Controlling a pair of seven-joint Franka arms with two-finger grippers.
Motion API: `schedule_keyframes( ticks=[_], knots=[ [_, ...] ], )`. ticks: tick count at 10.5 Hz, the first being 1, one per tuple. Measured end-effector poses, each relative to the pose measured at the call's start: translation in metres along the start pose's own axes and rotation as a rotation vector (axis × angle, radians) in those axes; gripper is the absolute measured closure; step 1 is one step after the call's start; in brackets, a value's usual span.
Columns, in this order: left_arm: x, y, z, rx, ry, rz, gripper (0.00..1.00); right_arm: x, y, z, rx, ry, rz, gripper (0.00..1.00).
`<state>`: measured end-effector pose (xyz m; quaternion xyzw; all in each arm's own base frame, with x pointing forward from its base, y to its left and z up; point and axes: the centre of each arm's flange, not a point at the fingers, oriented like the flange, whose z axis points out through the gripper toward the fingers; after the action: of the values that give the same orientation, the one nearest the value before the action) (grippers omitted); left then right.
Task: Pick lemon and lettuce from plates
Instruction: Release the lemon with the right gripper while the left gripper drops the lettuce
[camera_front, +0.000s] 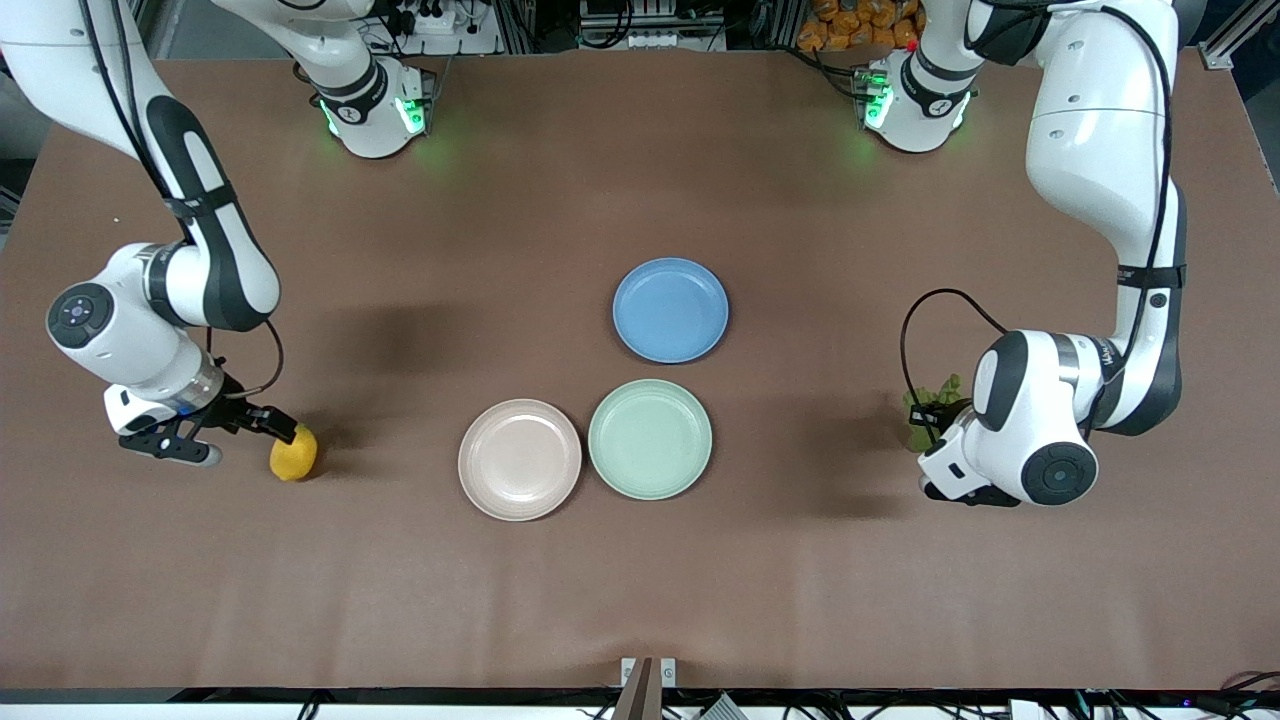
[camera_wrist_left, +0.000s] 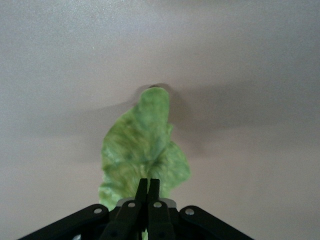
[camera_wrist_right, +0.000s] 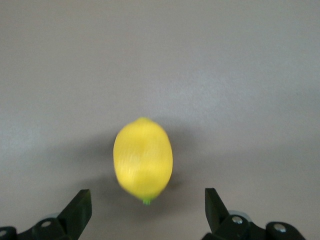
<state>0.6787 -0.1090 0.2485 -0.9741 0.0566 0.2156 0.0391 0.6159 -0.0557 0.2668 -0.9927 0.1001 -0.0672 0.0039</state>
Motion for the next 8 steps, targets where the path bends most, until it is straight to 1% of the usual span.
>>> schedule_keyframes(
  ticks=[1,2,3,5,6,7,8],
  knots=[
    [0.0,0.0,0.001,0.004,-0.001,0.011,0.93,-0.002,0.0,-0.009,-0.003,-0.025,0.0,0.0],
    [0.001,-0.002,0.001,0.016,0.001,0.019,0.81,-0.004,0.0,-0.022,-0.006,-0.052,0.0,0.0],
    [0.001,-0.002,0.0,0.021,0.004,0.02,0.67,-0.007,0.0,-0.04,-0.009,-0.085,0.0,0.0],
    [0.001,-0.002,-0.004,0.022,0.012,0.021,0.39,-0.018,0.001,-0.088,-0.016,-0.148,-0.001,0.0],
    [0.001,-0.003,-0.008,0.022,0.02,0.021,0.28,-0.024,0.001,-0.112,-0.018,-0.165,-0.002,0.0],
    [-0.001,-0.003,-0.013,0.021,0.027,0.021,0.12,-0.029,0.001,-0.131,-0.019,-0.177,-0.002,0.0],
    [-0.001,-0.003,-0.016,0.021,0.032,0.021,0.01,-0.034,0.002,-0.145,-0.02,-0.187,-0.002,0.0]
  ],
)
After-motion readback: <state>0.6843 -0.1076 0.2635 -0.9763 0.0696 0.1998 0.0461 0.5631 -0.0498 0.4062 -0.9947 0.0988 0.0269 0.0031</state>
